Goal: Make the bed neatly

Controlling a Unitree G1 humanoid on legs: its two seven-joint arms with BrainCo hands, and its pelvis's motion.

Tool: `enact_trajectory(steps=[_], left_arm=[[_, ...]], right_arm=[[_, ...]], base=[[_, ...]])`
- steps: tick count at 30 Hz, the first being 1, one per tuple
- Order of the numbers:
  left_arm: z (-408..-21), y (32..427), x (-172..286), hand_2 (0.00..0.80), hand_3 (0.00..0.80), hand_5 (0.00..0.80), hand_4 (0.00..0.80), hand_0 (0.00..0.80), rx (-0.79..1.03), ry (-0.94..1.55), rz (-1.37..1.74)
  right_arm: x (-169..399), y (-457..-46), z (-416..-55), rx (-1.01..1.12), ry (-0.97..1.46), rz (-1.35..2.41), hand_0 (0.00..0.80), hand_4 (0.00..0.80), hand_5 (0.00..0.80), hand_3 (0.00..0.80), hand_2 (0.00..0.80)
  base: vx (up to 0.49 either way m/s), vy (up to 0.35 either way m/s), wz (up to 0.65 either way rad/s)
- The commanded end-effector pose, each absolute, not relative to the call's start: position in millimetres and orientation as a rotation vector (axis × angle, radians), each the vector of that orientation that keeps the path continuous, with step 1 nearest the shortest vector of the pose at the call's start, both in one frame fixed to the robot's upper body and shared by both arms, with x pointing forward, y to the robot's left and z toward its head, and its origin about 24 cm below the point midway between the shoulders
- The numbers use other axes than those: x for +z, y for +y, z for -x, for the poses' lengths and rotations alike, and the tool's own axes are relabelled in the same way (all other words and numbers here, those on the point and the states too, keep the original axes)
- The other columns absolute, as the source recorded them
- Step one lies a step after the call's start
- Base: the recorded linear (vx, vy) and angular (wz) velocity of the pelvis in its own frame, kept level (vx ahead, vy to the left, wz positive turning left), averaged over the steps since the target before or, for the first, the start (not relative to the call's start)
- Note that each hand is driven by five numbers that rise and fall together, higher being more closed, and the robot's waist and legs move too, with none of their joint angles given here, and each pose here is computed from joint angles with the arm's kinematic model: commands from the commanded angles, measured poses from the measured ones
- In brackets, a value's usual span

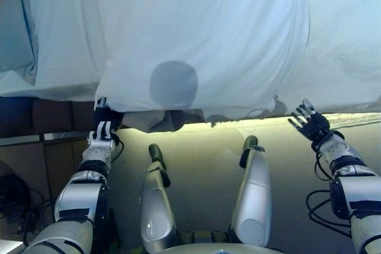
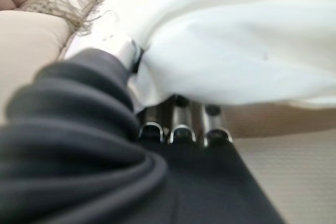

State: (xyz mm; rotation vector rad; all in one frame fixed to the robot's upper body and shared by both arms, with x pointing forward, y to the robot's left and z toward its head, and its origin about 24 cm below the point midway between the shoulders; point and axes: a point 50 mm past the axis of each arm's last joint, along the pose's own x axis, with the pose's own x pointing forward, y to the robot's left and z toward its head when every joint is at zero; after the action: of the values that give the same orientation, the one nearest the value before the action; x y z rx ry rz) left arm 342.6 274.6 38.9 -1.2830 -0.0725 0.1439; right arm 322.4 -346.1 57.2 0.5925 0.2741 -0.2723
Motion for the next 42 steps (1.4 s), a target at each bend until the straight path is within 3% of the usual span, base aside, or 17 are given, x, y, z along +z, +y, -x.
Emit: enact_trajectory(steps=[1, 12, 19, 27, 42], left_arm=[[-328, 343, 68, 0.800, 0.800, 0.800, 0.800, 0.800, 0.330, -0.215, 1.210], [-327, 372, 96, 0.800, 0.800, 0.800, 0.800, 0.800, 0.442, -0.179, 1.147], [-323, 373, 86, 0.800, 0.800, 0.800, 0.800, 0.800, 0.519, -0.136, 1.197], [-319, 349, 47, 0.800, 0.800, 0.800, 0.800, 0.800, 0.569, -0.018, 1.263], [-268, 402, 50, 0.800, 0.800, 0.800, 0.800, 0.800, 0.555, -0.244, 1.140]], right_arm=[[76, -348, -331, -0.241, 0.194, -0.615, 0.000, 0.000, 0.000, 0.000, 0.000], [101, -357, -337, -0.227, 0.147, -0.609, 0.000, 0.000, 0.000, 0.000, 0.000], [113, -345, -349, -0.190, 0.120, -0.610, 0.000, 0.000, 0.000, 0.000, 0.000], [109, -325, -359, -0.150, 0.101, -0.657, 0.000, 0.000, 0.000, 0.000, 0.000], [70, -343, -331, -0.242, 0.129, -0.699, 0.000, 0.000, 0.000, 0.000, 0.000]], base=[[-0.070, 0.077, 0.05], [-0.051, 0.084, 0.00], [-0.052, 0.015, -0.04], [-0.054, -0.078, 0.01], [0.018, -0.061, 0.10]])
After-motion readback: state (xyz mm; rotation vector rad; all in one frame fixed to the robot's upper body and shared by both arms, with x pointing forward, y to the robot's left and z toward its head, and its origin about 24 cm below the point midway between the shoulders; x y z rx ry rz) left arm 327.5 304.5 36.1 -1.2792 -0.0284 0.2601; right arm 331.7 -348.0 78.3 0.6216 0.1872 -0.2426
